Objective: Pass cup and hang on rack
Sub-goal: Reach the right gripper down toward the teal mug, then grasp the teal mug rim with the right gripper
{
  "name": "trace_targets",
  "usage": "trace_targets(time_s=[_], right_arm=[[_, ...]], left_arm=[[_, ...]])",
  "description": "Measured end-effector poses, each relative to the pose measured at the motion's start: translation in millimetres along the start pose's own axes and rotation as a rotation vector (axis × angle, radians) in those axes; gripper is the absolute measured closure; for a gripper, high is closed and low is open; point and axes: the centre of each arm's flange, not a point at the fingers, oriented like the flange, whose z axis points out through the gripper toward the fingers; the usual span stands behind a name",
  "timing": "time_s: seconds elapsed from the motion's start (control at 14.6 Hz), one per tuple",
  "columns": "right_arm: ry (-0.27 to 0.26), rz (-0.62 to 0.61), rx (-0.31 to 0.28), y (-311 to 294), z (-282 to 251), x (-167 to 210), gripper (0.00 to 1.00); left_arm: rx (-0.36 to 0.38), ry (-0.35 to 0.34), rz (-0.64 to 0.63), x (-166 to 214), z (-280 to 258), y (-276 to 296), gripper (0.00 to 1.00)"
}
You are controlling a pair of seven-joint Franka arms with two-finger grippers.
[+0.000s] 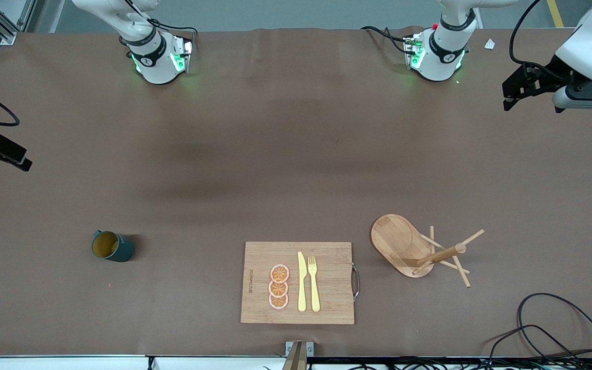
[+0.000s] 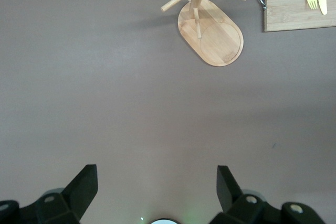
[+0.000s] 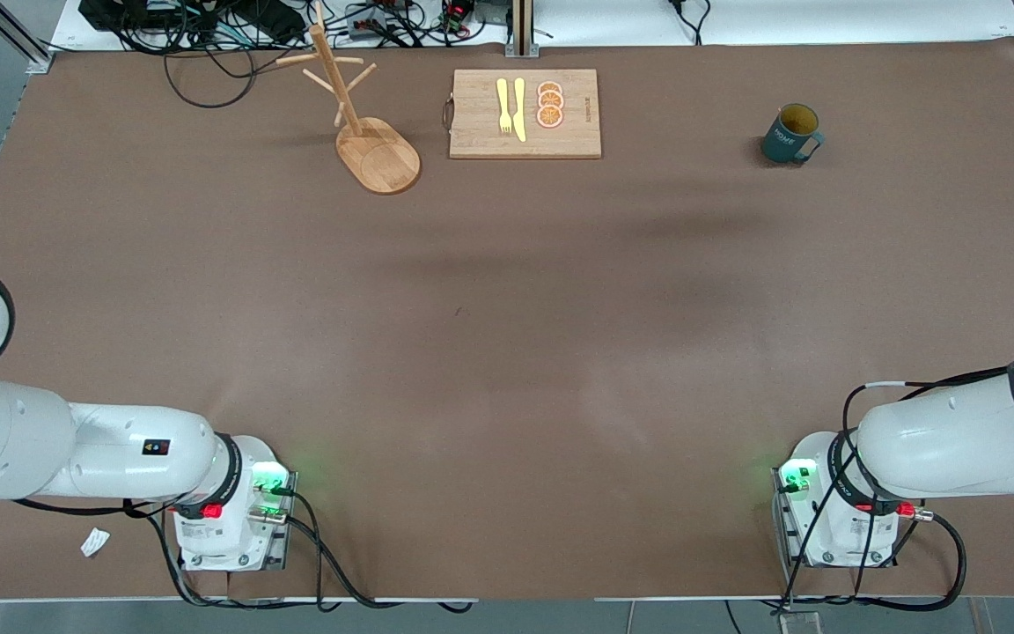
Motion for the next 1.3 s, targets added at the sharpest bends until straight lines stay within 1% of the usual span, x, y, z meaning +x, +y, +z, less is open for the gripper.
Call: trace_targets(time_s=[0.62, 0.75, 0.89, 1.09, 1.3], right_arm=[[0.0, 0.0, 0.0, 0, 0, 0, 0.0], [-0.008, -0.001, 0.0, -1, 11, 4, 0.0], [-0.055, -0.012, -0.006, -10, 57, 21, 0.0], [-0.079, -0.029, -0.01, -25, 138, 53, 0.0], [-0.165, -0.034, -0.023, -30, 228, 68, 0.0]], left_arm=[[-0.001, 0.002, 0.0, 3, 0, 0, 0.0], [-0.001, 0.001, 0.0, 3, 0, 0, 0.0], [-0.002, 0.0, 0.001, 4, 1, 0, 0.0], [-0.002, 0.0, 0.001, 4, 1, 0, 0.0], [-0.002, -0.005, 0.002, 6, 4, 1, 0.0]])
